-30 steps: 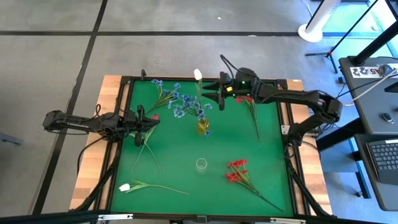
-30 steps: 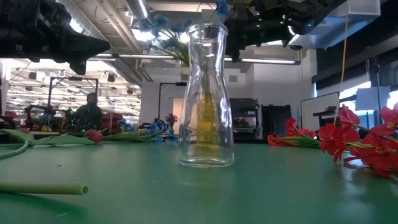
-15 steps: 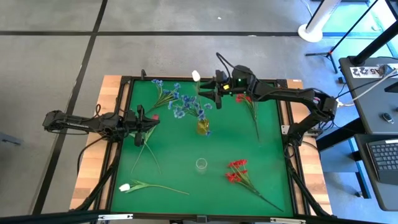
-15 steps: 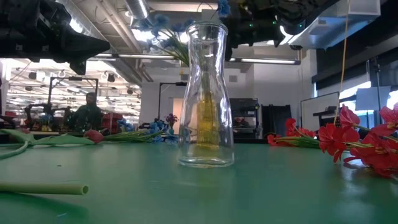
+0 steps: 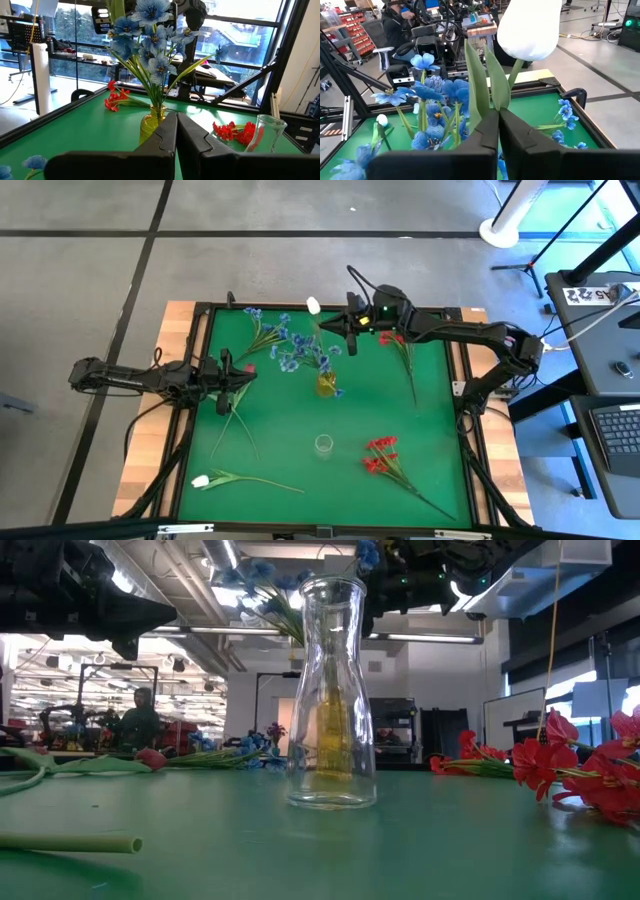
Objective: Sort flowers into vase by color
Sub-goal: Put the top white flower into the yellow flower vase
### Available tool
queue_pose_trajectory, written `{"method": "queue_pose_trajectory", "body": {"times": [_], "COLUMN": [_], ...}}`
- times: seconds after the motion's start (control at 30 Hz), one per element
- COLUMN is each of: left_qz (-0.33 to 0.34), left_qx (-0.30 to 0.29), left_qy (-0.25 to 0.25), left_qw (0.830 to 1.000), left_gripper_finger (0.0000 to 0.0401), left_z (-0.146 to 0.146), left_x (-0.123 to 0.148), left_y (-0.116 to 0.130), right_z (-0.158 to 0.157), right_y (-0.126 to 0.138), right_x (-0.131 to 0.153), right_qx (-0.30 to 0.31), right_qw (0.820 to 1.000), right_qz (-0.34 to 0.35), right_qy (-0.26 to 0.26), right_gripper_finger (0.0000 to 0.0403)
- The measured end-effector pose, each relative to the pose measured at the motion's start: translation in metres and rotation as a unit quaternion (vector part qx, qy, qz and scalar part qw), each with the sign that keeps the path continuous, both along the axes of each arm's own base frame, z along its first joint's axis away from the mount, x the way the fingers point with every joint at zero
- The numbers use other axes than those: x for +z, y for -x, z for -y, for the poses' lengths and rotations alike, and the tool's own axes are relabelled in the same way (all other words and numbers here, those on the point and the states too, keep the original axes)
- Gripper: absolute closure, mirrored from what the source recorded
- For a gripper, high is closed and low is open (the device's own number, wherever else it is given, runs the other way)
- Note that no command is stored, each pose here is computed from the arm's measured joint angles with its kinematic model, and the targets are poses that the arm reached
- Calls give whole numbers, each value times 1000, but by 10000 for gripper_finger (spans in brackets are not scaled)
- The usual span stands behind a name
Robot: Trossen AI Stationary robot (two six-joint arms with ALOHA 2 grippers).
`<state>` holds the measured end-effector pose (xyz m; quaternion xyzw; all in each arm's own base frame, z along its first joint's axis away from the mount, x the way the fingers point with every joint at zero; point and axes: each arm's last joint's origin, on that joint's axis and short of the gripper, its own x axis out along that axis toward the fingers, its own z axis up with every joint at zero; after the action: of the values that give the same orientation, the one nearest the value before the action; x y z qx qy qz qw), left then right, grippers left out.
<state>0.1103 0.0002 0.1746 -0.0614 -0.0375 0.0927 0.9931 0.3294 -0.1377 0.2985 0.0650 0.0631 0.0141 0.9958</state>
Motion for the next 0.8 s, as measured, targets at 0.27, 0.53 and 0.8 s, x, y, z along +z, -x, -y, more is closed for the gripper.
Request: {"method": "queue_pose_trajectory", "body": {"times": [0.27, 0.53, 0.8], "left_qz": [0, 0, 0], "left_qx": [0, 0, 0], "left_qy": [0, 0, 0], "left_qw": [1000, 1000, 1000], "left_gripper_finger": [401, 401, 401], "left_z": [0, 0, 0], "left_x": [0, 0, 0], "left_y": [0, 0, 0], "right_z": [-10, -32, -43], "right_y": [20, 14, 12], "right_x": [13, 7, 1], "right_qx": [5, 34, 48], "right_qw": [999, 996, 993], "right_qz": [-41, -78, -104], "right_qy": [5, 13, 12], "right_gripper_finger": [400, 401, 400]}}
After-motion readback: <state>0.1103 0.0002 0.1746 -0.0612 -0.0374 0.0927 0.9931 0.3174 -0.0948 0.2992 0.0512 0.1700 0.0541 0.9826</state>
